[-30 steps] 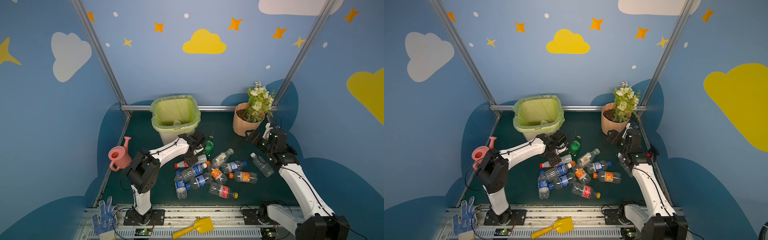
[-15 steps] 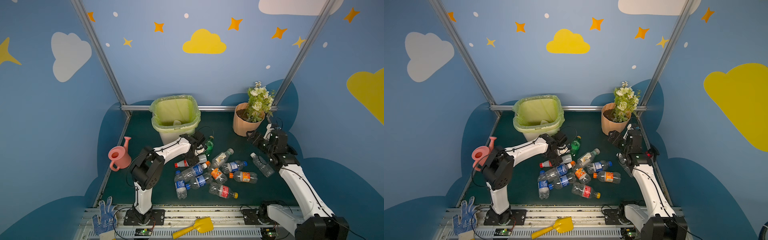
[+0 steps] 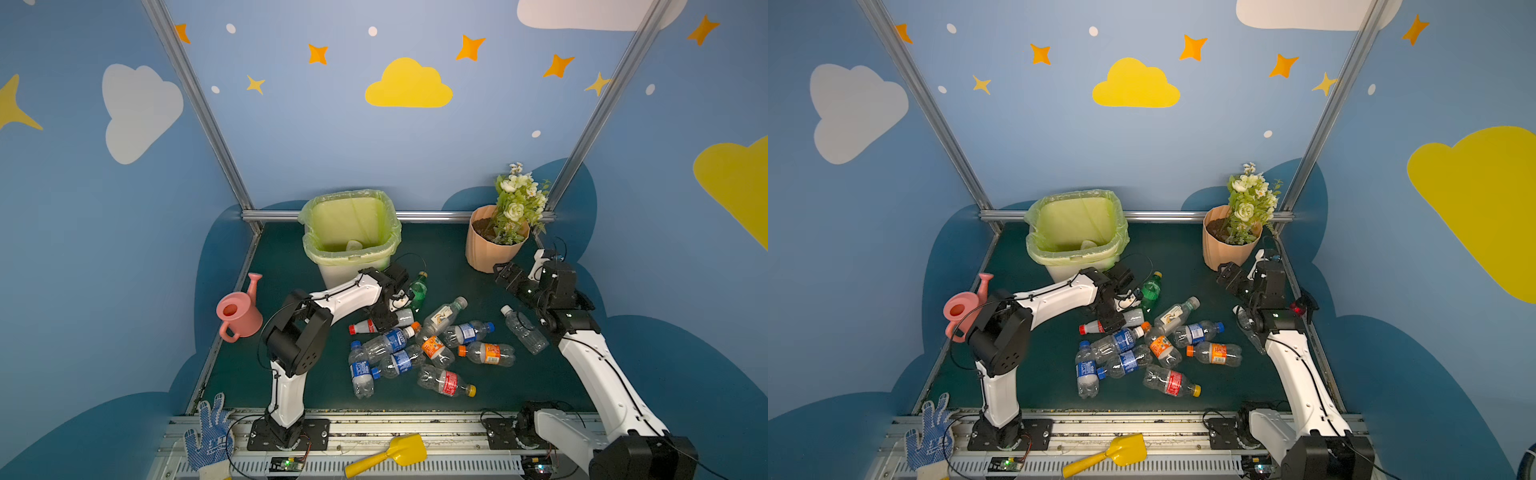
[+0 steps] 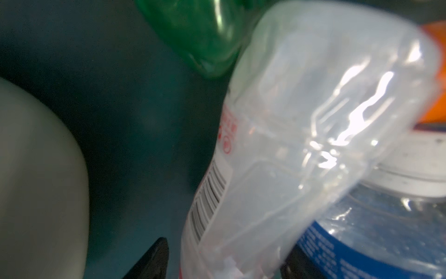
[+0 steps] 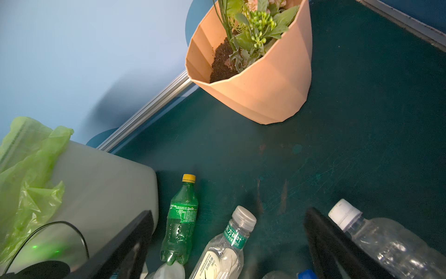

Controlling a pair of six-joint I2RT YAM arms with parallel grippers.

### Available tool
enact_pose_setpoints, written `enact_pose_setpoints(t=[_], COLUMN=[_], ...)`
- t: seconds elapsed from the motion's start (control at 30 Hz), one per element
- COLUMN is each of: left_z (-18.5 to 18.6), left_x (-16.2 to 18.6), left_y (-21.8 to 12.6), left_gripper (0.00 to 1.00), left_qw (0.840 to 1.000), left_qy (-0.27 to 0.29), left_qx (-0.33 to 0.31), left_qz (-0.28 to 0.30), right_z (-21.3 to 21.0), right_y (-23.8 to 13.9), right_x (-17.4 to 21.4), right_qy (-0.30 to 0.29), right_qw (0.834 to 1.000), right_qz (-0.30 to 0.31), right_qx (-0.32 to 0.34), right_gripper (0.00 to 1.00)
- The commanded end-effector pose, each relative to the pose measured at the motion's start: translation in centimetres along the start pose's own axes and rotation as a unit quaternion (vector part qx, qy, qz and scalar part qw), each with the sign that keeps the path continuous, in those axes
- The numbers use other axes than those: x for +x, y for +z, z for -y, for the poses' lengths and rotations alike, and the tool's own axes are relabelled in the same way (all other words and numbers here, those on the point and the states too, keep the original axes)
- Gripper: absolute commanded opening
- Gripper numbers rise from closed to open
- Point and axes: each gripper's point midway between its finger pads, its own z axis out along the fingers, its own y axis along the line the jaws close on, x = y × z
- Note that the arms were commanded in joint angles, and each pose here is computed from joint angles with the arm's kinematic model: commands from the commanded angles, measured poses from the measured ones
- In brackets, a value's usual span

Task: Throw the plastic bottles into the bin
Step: 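Close the left gripper on the white-and-red bottle and lift it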

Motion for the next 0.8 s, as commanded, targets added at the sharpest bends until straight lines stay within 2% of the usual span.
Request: enact_pose_setpoints(t=[0.0,0.23,0.77], left_z=[0.0,0.2,0.2], left_x=[-0.2,-0.2,-0.1], left_y=[0.3,0.3,-1.9], left_gripper=[0.70,0.61,0.56], left_qw=[1.000,1.000,1.000], left_qy=[0.002,0.009,0.018], left_qx=[0.012,0.019,0.013], left_qz=[0.002,0.002,0.020], right_z=[0.0,0.1,0.4], right_y=[-0.5,-0.4,-0.6], right_x=[-0.2,-0.1,-0.3], right_qy=[0.006,0.011,0.021], right_qw=[1.000,1.000,1.000], right_qz=[0.007,0.006,0.009], right_qx=[-0.004,-0.005,-0.005], right_gripper=[0.97,0.97,0.97])
